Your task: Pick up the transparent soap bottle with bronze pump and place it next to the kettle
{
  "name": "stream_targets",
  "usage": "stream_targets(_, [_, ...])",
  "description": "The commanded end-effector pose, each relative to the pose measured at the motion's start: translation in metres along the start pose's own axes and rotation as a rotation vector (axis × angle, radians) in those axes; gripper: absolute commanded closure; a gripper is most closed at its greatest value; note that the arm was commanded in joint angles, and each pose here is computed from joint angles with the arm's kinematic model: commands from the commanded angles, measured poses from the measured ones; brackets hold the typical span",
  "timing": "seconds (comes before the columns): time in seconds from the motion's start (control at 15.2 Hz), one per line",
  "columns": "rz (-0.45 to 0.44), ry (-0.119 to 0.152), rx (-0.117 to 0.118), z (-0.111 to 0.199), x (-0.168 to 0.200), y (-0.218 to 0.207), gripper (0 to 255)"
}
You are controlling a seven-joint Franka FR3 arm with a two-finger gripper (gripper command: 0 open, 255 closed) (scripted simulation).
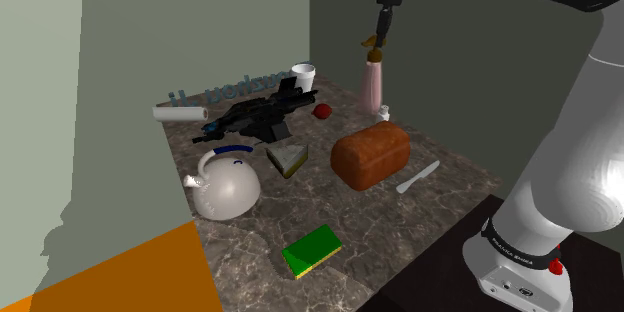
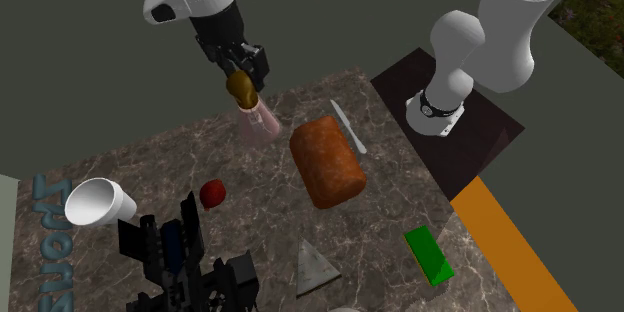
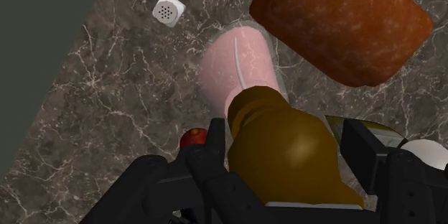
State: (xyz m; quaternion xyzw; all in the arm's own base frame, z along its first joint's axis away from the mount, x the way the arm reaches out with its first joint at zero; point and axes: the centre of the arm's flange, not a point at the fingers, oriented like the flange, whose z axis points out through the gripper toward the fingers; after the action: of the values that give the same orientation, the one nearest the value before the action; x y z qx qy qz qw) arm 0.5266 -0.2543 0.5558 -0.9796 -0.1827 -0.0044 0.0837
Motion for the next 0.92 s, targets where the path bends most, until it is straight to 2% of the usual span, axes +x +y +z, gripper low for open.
stream_targets(0.0, [0.000, 0.000, 0.000, -0.011, 0.000, -0.002, 255])
stream_targets(0.86, [0.000, 0.000, 0.000, -0.078, 0.003, -0.014, 255])
